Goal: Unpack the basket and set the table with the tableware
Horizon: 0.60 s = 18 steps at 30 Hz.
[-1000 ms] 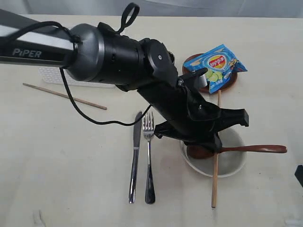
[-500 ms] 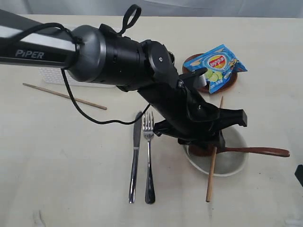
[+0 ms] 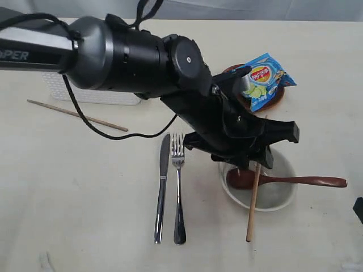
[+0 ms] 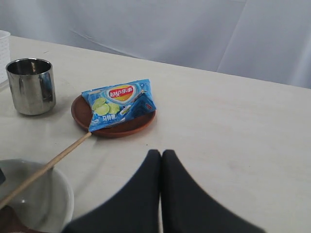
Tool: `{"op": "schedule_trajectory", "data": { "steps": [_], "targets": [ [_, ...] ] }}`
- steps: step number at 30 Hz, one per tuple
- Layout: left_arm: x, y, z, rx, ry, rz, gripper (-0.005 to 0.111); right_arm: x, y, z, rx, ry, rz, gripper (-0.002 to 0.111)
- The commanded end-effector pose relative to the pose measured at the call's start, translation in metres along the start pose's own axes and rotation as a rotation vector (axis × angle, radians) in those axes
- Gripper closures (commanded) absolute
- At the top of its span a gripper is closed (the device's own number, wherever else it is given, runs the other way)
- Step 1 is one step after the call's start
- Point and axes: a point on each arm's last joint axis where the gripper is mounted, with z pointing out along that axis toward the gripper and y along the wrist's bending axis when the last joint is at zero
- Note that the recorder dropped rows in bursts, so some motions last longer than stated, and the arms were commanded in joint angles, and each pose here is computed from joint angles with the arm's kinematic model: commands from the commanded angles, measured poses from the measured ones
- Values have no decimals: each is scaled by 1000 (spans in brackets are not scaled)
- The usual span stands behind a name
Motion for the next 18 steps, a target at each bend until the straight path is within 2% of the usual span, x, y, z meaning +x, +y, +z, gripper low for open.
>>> {"op": "schedule_trajectory", "data": {
  "steps": [1, 5, 8, 10, 14, 16, 18],
  "targets": [
    [-2, -12, -28, -26, -56, 139, 67, 1, 0, 0, 1, -7, 5, 108],
    [-1, -18, -54, -93, -95, 299, 67, 1, 0, 0, 1, -7, 5, 108],
    [1, -19, -78, -185, -105, 437, 68, 1, 0, 0, 1, -7, 5, 108],
    [4, -14, -96, -313, -90, 534, 68, 1, 0, 0, 1, -7, 5, 108],
    [3, 7, -130, -667, -35, 704, 68, 1, 0, 0, 1, -7, 5, 108],
    [-1, 17, -142, -768, -1, 731, 68, 1, 0, 0, 1, -7, 5, 108],
    [-5, 30, -150, -789, 68, 775, 68, 1, 0, 0, 1, -7, 5, 108]
  ]
}}
